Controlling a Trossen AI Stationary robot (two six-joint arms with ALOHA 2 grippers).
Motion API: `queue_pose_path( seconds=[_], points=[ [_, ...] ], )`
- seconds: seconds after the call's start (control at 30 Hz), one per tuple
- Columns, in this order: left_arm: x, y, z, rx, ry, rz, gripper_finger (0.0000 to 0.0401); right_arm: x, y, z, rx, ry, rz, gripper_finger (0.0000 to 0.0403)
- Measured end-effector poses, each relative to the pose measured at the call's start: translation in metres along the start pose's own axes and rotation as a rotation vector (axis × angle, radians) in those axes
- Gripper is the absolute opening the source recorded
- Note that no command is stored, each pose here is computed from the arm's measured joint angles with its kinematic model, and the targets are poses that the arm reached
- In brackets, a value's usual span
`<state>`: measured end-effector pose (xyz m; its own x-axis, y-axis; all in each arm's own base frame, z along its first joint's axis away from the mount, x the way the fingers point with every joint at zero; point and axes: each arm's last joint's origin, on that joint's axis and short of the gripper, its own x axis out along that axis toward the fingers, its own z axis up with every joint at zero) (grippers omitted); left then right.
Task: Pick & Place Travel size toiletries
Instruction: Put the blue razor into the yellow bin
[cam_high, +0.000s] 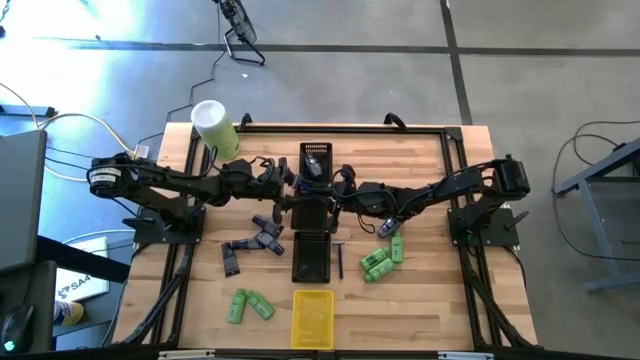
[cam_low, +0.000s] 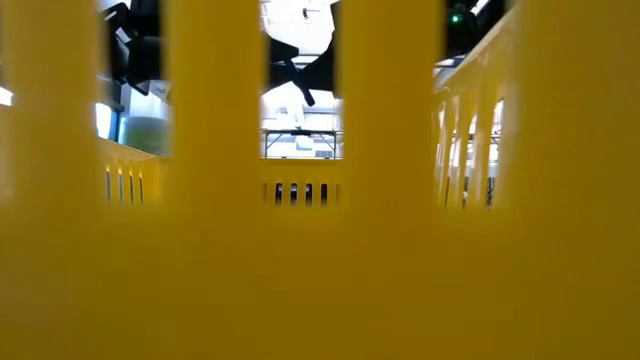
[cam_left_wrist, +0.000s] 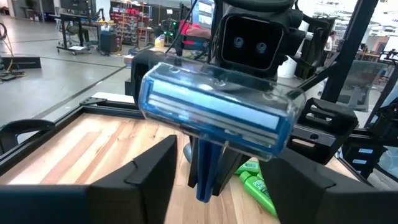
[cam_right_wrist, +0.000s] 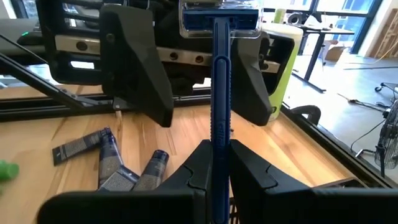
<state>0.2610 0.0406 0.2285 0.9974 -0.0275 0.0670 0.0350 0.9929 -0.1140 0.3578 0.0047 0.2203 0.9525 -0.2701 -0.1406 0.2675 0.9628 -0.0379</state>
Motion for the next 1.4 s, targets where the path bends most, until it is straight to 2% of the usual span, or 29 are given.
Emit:
queue_pose_path(
  seconds=[0.3,0.93,1.27,1.4],
  points=[
    [0.0000,0.0001,0.0000,0.000,-0.001,0.004,0.0132,0.0000,0.0000,0.0000,0.000,0.000,0.000,0.0030],
    [-0.0001,0.0003,-0.0001,0.019,0.000,0.008,0.0044,-0.0002,0.0002,0.0002,0.002,0.000,0.003,0.0030],
    [-0.0001,0.0003,-0.0001,0.019,0.000,0.008,0.0040,-0.0002,0.0001,0.0003,0.001,-0.001,0.003,0.0031],
    [-0.0001,0.0003,-0.0005,0.018,0.005,0.008,0.0040,-0.0002,0.0001,0.0003,0.001,0.000,0.002,0.0046]
  ],
)
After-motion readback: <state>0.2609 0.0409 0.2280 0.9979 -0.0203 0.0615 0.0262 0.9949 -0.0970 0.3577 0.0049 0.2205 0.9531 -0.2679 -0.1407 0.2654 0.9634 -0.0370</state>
